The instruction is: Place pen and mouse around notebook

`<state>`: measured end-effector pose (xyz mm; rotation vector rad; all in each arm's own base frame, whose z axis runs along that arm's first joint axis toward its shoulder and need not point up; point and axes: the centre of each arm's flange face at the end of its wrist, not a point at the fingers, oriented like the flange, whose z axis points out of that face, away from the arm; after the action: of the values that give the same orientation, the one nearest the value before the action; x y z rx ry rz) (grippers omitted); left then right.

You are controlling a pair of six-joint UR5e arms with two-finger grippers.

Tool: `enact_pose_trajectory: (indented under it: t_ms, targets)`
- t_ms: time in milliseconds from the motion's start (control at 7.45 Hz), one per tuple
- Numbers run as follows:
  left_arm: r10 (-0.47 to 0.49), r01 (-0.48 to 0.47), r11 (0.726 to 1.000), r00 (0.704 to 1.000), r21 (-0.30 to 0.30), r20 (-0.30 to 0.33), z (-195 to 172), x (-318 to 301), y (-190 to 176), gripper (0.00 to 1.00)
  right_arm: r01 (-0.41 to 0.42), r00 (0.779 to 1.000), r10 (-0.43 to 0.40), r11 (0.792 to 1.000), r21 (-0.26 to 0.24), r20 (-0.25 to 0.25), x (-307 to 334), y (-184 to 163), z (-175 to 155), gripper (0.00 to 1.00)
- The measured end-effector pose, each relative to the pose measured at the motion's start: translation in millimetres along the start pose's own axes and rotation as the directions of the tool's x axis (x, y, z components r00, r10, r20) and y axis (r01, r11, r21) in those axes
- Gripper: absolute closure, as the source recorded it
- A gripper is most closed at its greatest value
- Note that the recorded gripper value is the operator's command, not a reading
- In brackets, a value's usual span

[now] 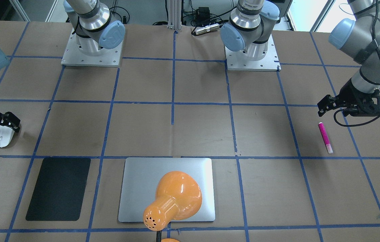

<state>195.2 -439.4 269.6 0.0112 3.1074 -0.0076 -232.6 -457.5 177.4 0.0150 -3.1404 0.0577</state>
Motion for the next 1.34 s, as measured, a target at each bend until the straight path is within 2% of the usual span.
enact_pose_trajectory:
  t_ms: [268, 402, 671, 805, 1073, 1341]
  targets:
    - [0.003, -0.003, 1.0, 1.0, -0.008, -0.009, 31, -16, -7, 0.0, -0.001, 1.0, 0.001, 1.0, 0.004, -0.003, 2, -1, 5, 0.34]
    - [-0.01, 0.01, 1.0, 1.0, -0.018, -0.021, 45, -26, -7, 0.0, -0.004, 1.0, 0.004, 1.0, 0.004, -0.003, 2, -1, 5, 0.4]
    - [-0.028, 0.026, 0.999, 0.999, -0.036, -0.039, 73, -36, -7, 0.13, -0.01, 1.0, 0.01, 1.0, 0.005, -0.003, 2, -1, 4, 0.41]
    - [-0.033, 0.031, 0.998, 0.998, -0.045, -0.048, 84, -37, -7, 0.35, -0.014, 1.0, 0.014, 1.0, 0.009, -0.006, 2, -2, 2, 0.41]
    - [-0.034, 0.031, 0.998, 0.998, -0.056, -0.057, 93, -38, -9, 0.57, -0.036, 0.999, 0.036, 0.999, 0.033, -0.019, -5, -7, -12, 0.41]
    - [-0.037, 0.033, 0.997, 0.997, -0.066, -0.063, 100, -40, -10, 0.6, -0.056, 0.998, 0.058, 0.995, 0.085, -0.025, -42, -33, -32, 0.4]
